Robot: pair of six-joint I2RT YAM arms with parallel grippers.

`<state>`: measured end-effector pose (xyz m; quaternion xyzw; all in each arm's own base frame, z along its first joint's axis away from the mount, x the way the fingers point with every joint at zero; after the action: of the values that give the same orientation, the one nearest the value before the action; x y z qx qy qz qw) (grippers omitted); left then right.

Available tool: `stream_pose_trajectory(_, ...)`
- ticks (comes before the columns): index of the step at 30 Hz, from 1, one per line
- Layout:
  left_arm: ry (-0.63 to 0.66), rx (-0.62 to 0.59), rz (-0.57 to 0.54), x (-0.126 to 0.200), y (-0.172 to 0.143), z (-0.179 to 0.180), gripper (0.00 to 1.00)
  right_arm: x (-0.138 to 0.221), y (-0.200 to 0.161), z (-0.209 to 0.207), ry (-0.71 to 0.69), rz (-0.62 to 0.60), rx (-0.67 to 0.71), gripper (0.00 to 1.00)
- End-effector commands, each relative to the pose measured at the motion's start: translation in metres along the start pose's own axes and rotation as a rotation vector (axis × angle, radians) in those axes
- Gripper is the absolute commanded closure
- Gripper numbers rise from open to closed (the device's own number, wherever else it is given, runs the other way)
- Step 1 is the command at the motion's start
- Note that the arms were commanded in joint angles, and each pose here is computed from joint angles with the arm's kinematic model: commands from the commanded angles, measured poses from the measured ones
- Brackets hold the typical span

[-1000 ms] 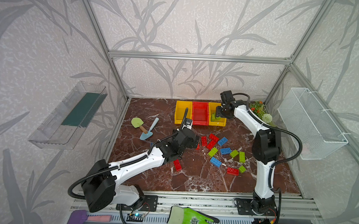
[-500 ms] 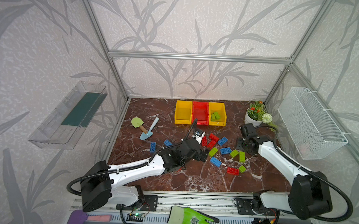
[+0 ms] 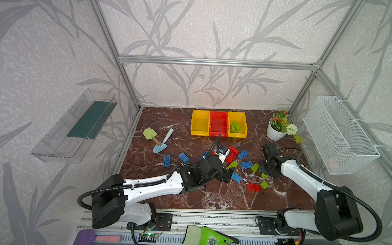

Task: Sort the legos into containers by color
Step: Pick up the lego from the middle-right of the table.

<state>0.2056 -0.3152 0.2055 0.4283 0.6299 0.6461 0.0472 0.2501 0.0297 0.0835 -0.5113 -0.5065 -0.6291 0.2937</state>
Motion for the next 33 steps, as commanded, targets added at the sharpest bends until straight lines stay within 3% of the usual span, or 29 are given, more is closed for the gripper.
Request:
stream_pose_trajectory(1,0.021,0.016,-0.034,0.006,0.004,0.004,0.01,-0.008,-0.006,-0.001,-0.006,0.035,-0.004,0.39)
stream_pose_trajectory(13,0.072,-0.007,-0.035,0.005,0.001,0.012,0.01,-0.031,0.000,0.004,-0.010,0.089,0.020,0.45)
stream_pose_trajectory(22,0.157,-0.022,-0.038,0.002,-0.001,0.023,0.01,-0.037,0.010,0.016,0.029,0.131,0.026,0.71)
stream_pose_trajectory(27,0.201,-0.047,-0.044,0.003,0.000,0.030,0.01,-0.013,0.027,0.020,0.042,0.105,0.018,0.77)
stream_pose_trajectory(33,0.213,0.011,-0.046,0.003,0.007,0.044,0.01,0.033,0.067,0.048,0.181,-0.012,0.040,0.78)
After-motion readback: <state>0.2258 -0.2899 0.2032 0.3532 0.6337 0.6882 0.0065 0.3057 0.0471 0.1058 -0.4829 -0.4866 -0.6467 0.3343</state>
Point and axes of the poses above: each gripper's point midway between its finger pads, its own x axis back along the fingers, its own z axis along the line the jaws close on, y = z × x, the point moved 4 cm from there along x, back along the fingers
